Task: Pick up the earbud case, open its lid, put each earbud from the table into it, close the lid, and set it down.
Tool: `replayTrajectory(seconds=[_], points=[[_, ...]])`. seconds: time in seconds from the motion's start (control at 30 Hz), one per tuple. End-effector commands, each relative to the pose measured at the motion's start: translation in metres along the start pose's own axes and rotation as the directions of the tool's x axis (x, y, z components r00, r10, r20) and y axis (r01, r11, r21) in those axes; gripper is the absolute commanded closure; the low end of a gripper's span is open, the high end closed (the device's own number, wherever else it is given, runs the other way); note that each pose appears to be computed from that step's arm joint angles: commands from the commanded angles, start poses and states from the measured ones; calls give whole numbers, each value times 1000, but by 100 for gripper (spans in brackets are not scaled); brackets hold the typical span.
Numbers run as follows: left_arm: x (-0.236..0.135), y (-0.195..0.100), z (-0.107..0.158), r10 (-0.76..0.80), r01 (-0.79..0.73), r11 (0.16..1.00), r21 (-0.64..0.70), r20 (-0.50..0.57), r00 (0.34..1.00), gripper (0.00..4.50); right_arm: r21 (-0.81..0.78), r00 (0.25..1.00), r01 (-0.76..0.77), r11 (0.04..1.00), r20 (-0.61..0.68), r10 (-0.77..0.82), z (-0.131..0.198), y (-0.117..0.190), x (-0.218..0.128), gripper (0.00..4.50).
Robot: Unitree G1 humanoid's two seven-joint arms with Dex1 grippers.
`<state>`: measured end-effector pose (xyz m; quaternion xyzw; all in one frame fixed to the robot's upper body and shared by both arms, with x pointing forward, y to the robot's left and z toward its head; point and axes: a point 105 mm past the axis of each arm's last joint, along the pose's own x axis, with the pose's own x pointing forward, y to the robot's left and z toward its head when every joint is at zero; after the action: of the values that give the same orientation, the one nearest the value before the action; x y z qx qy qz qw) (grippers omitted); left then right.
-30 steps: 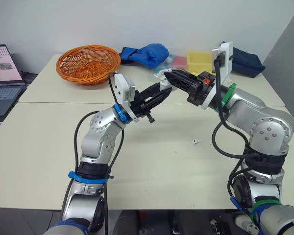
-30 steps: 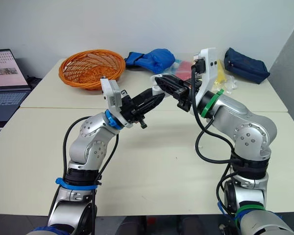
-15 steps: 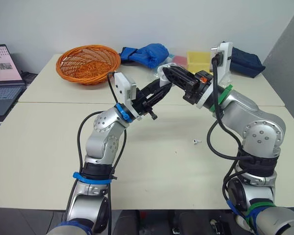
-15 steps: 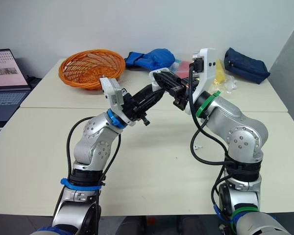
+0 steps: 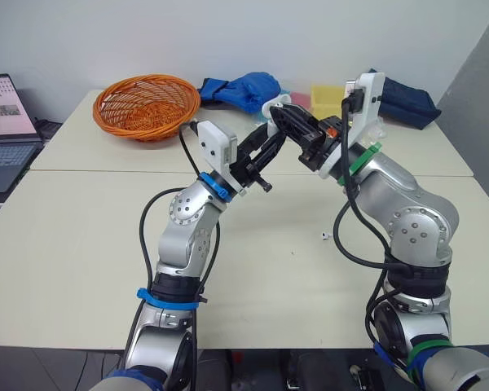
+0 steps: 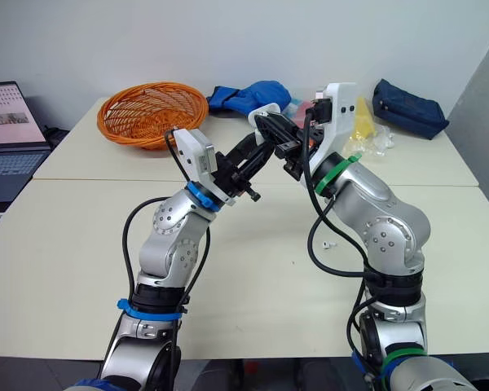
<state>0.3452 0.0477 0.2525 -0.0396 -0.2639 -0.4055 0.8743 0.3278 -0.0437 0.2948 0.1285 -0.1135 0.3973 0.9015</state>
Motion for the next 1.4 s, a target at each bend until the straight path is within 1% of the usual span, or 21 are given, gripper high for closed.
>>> replayTrajectory(seconds=[0.03,0.27,0.33,0.4,0.53,0.7,0.87,0.93,1.03,1.1,1.23,1.3,1.33,1.37,1.4], points=[[5,-7,34,-28,19,997,68,129,991,370,1,1000,17,1000,-21,-17,-8,-2,0,406],[6,-9,38,-35,27,998,59,141,989,370,-23,999,37,999,-30,-38,-14,-6,-2,406],[7,-11,39,-41,34,998,53,144,989,370,-24,999,40,999,-27,-40,-13,-6,-3,331],[7,-10,38,-40,34,998,47,141,989,370,-27,999,42,999,-25,-42,-13,-7,-3,271],[7,-10,37,-40,34,999,39,140,989,370,-42,999,38,998,-23,-39,-11,-7,-3,128],[7,-12,34,-44,42,999,18,132,990,370,-78,1000,18,997,-7,-19,-5,-6,-3,128],[6,-10,32,-41,39,999,18,124,991,370,-74,1000,-4,997,27,6,4,-4,-5,128],[3,-4,29,-33,32,999,18,101,994,370,-75,998,-45,996,46,48,16,-4,-15,128],[-3,5,22,-45,43,998,36,52,998,370,-97,994,-112,989,8,113,26,-8,-32,128],[-7,11,20,-53,52,998,33,30,998,370,-118,989,-142,983,-51,137,26,-13,-41,128],[-22,28,19,-97,100,992,77,-38,995,370,-94,944,-246,965,-249,217,15,-26,-64,128],[-29,34,21,-118,124,988,88,-67,991,370,-99,874,-294,951,-431,226,-11,-37,-80,128],[-31,35,22,-126,133,987,91,-75,989,370,-102,842,-309,946,-491,222,-20,-42,-86,128],[-34,35,22,-145,153,983,97,-88,986,370,-106,796,-327,939,-567,213,-34,-48,-94,128],[-35,34,22,-157,166,981,100,-95,983,370,-108,766,-340,934,-608,209,-42,-51,-99,128]])
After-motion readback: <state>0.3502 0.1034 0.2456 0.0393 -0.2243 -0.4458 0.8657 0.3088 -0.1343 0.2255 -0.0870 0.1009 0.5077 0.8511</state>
